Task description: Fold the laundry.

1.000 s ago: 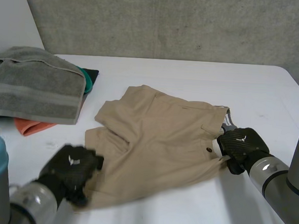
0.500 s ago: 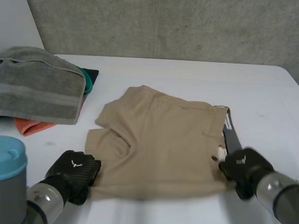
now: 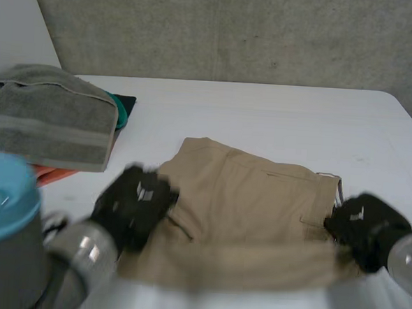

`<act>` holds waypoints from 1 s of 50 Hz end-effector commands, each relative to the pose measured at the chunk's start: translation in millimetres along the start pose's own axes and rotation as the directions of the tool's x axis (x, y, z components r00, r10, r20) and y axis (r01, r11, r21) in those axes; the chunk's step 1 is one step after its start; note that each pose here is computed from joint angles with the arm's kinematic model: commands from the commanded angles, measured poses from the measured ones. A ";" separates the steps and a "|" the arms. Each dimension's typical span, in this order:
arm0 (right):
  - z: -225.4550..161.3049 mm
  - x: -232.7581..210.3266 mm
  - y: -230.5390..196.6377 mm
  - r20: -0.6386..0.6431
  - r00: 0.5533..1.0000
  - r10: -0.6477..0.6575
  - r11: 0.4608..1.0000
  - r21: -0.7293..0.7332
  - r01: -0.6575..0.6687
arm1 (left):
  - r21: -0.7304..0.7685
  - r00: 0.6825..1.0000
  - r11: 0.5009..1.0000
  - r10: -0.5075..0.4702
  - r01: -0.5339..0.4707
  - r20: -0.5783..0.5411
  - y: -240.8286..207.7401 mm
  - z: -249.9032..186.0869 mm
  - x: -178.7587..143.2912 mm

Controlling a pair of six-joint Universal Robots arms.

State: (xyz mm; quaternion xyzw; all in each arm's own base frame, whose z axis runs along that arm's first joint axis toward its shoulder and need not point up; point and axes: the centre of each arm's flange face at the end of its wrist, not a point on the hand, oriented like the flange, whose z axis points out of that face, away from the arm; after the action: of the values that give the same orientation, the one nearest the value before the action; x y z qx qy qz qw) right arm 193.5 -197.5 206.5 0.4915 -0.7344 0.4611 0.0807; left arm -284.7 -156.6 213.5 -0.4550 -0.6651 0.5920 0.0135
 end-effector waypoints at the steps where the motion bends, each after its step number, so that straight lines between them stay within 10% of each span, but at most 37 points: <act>1: 45.5 26.7 -14.8 -0.146 0.985 0.095 0.987 0.140 -0.075 | 0.169 0.966 0.969 0.140 -0.178 0.218 -12.8 98.2 -26.8; 23: 198.4 54.9 -14.1 -0.398 0.907 0.140 0.977 0.206 -0.060 | 0.259 0.918 0.933 0.143 -0.249 0.369 27.4 257.7 -22.3; 34: 145.7 71.4 -30.9 -0.388 0.888 0.248 0.953 0.261 -0.152 | 0.319 0.894 0.927 0.039 -0.200 0.446 -10.5 218.3 -48.2; 50: 100.2 35.7 32.0 -0.100 0.920 0.379 0.925 0.042 -0.377 | 0.283 0.945 0.959 -0.099 0.007 0.312 -1.4 138.7 -35.0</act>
State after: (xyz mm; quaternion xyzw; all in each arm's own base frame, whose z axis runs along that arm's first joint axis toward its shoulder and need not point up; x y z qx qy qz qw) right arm 195.2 -299.1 171.5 0.3231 -0.7885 0.5214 0.0454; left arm -351.8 -303.4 205.2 -0.3245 -0.5532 0.7663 -0.0369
